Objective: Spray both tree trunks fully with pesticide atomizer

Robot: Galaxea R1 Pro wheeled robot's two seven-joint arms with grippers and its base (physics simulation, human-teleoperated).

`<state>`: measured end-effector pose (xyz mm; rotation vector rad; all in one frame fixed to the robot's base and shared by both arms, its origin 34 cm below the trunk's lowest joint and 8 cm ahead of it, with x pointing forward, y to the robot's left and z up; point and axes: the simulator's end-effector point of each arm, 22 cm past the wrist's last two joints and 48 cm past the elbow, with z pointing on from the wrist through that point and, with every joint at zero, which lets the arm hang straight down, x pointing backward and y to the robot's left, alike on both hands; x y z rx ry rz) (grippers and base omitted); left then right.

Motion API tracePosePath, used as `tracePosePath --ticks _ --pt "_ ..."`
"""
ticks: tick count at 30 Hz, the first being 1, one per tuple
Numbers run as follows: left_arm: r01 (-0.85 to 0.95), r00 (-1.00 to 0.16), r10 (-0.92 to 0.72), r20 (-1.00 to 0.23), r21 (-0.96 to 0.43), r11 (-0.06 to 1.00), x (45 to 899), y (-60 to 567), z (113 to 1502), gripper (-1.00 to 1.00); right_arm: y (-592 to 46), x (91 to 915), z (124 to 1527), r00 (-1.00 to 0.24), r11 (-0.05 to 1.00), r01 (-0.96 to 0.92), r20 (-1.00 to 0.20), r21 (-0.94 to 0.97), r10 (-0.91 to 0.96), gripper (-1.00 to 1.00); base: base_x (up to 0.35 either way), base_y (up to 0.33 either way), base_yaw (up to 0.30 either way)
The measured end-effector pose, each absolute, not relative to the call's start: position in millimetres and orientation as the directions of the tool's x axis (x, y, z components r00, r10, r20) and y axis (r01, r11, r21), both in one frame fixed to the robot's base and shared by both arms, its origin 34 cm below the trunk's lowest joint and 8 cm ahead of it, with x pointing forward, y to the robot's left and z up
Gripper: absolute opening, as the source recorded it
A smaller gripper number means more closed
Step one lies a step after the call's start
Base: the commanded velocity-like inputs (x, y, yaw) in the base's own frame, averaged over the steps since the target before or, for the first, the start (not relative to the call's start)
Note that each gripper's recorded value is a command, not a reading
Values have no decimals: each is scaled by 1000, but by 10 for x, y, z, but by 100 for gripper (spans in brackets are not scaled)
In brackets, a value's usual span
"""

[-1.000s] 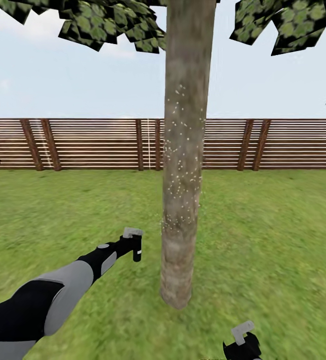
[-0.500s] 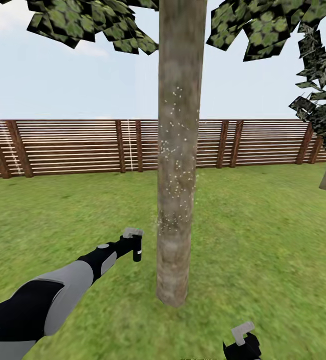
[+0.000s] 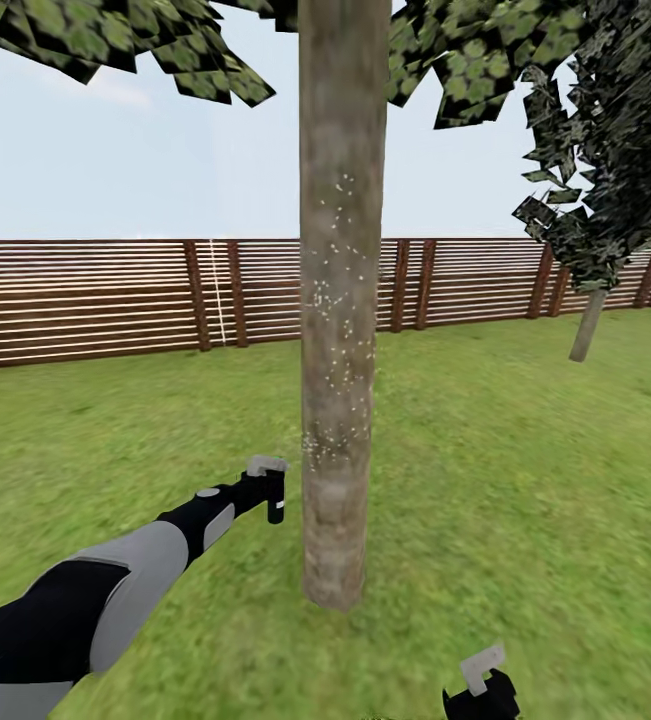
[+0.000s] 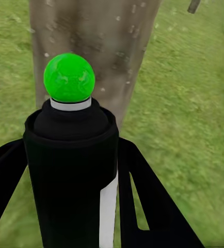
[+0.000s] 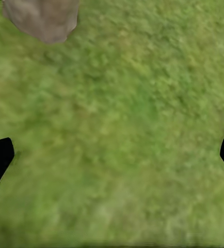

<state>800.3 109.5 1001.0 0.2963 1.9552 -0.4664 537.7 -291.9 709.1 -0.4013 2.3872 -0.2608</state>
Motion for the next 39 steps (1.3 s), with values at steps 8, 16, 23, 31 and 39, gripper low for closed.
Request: tracePosePath --ticks 8,16,23,31,39 --pt "399 -443 -4 -896 -201 895 7876 1113 9790 -100 -2889 5375 7088 -712 933 -216 -607 -289 -353 100 0 350 -300" --pt "355 -441 -94 -893 -270 895 7925 1147 9866 -100 -2888 5375 7088 -712 933 -216 -607 -289 -353 100 25 350 -239" --pt "353 -442 -98 -891 -274 895 7926 1148 9867 -100 -2890 5375 7088 -712 933 -216 -607 -289 -353 100 82 350 -177" --pt "353 -443 -98 -891 -274 895 7924 1148 9865 -100 -2889 5375 7088 -712 933 -216 -607 -289 -353 100 21 350 -293" --pt "353 -444 -98 -891 -274 895 7922 1148 9861 -100 -2890 5375 7088 -712 933 -216 -607 -289 -353 100 0 350 -294"
